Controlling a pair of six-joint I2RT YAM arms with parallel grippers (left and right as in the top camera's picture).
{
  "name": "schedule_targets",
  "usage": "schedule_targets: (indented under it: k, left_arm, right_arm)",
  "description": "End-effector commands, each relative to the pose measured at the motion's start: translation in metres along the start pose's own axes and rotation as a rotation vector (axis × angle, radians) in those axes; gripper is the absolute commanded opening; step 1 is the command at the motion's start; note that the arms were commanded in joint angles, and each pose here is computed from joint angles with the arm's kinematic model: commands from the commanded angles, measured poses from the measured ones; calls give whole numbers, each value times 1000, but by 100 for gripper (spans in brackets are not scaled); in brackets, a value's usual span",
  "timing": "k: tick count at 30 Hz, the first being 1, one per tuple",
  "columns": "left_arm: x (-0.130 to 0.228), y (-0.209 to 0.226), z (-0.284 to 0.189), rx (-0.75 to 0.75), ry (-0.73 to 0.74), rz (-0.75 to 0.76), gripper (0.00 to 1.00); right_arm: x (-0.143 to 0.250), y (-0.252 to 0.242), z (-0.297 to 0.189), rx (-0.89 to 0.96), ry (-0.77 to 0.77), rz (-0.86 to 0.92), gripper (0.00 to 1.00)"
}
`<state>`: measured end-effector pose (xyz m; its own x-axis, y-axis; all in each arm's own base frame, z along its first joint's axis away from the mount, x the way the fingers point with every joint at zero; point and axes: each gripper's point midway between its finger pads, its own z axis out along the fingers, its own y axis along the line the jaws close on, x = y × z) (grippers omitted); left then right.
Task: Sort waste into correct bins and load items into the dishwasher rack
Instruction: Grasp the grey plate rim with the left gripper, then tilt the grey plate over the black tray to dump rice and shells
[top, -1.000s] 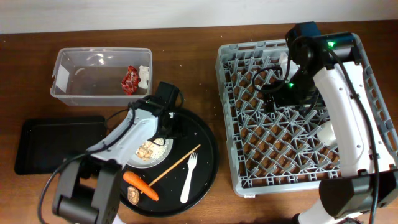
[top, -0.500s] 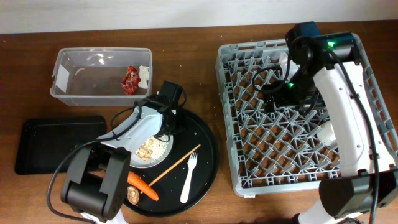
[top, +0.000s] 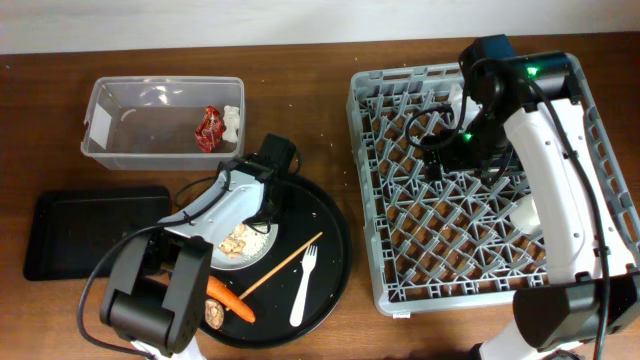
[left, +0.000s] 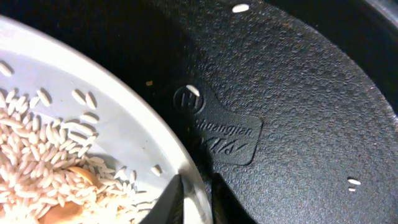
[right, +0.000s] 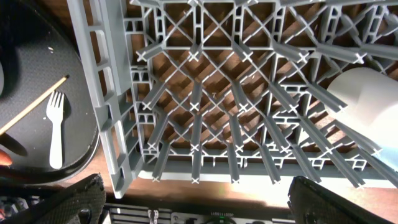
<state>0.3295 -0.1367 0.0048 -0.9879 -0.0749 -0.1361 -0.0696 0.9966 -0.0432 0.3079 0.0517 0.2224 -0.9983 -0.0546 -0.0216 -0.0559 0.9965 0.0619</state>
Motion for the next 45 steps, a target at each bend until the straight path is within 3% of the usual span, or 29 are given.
schedule_targets:
  k: [1, 3, 7, 12, 24, 31, 34, 40, 45]
  left_arm:
    - [12, 8, 19, -37, 48, -1, 5]
    - [11, 11, 19, -53, 40, 0, 1]
    - [16, 14, 14, -74, 69, 2, 1]
    - [13, 34, -17, -211, 109, 17, 1]
    - [6, 40, -66, -280, 145, 28, 1]
    - [-2, 47, -98, -318, 95, 31, 1]
    - [-7, 54, -112, -308, 62, 4, 1]
    - [-24, 119, -127, -282, 54, -131, 1]
    - [-34, 147, -123, -112, 70, -204, 0]
  right_arm:
    - [3, -2, -8, 6, -23, 9, 97]
    - [3, -2, -8, 6, -22, 9, 97]
    - [3, -2, -8, 7, -23, 9, 97]
    - [3, -2, -8, 7, -23, 9, 97]
    - [3, -2, -8, 7, -22, 9, 97]
    - [3, -2, -8, 7, -22, 9, 97]
    - [3, -2, -8, 7, -23, 9, 97]
    - [3, -2, -8, 7, -23, 9, 97]
    - [3, -2, -8, 7, -23, 9, 97]
